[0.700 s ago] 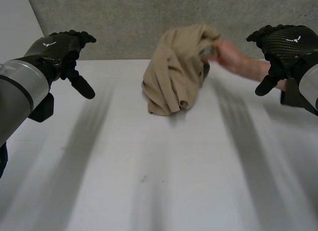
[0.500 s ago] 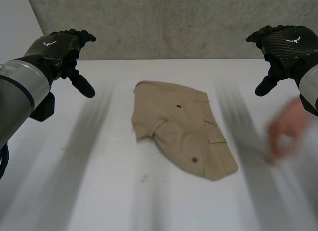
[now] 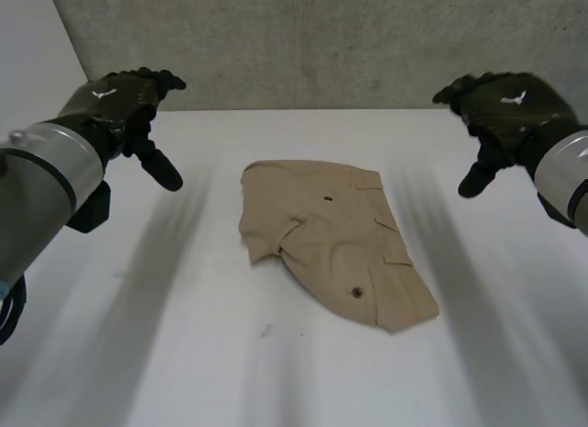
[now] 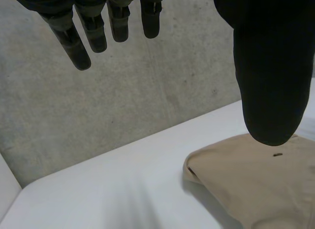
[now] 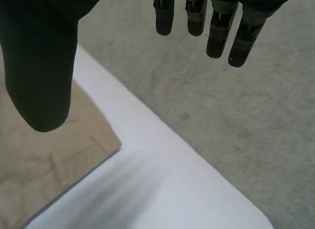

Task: Fold the shorts.

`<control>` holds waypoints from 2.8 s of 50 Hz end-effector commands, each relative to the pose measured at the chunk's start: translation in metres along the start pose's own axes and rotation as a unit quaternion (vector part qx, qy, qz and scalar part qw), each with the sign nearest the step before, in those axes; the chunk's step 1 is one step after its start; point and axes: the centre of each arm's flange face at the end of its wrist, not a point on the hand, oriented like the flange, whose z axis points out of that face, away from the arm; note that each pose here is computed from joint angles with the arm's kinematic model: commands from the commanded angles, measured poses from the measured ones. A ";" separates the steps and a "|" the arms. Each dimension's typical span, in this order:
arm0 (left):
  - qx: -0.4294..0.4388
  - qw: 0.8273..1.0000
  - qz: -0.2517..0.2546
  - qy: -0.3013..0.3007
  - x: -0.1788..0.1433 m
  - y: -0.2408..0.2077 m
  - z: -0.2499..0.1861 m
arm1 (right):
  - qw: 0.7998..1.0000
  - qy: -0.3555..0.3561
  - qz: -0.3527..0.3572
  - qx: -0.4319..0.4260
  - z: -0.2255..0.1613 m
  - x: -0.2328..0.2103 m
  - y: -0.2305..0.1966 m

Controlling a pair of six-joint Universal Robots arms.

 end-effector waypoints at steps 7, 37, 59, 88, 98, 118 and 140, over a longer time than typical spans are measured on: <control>-0.036 0.998 0.008 0.059 0.047 0.072 0.034 | 0.971 -0.146 -0.148 -0.116 -0.027 -0.046 0.058; -0.046 0.996 0.029 0.074 0.090 0.162 0.096 | 0.986 -0.120 -0.066 -0.090 0.007 -0.083 0.161; 0.065 0.988 -0.004 0.141 0.086 -0.022 -0.038 | 0.993 -0.023 -0.021 0.115 -0.064 -0.008 -0.058; -0.127 0.984 -0.122 0.025 0.016 0.135 0.130 | 0.999 -0.021 0.025 0.018 0.093 -0.077 0.047; -0.073 0.995 -0.065 0.002 0.025 0.090 0.089 | 0.999 -0.011 0.028 0.032 0.081 -0.081 0.042; -0.103 0.991 0.007 0.080 0.100 0.103 -0.044 | 0.994 -0.056 -0.080 -0.041 0.044 -0.081 0.055; -0.101 0.994 0.031 0.041 0.110 0.142 -0.013 | 0.996 -0.036 -0.073 -0.043 0.083 -0.085 0.112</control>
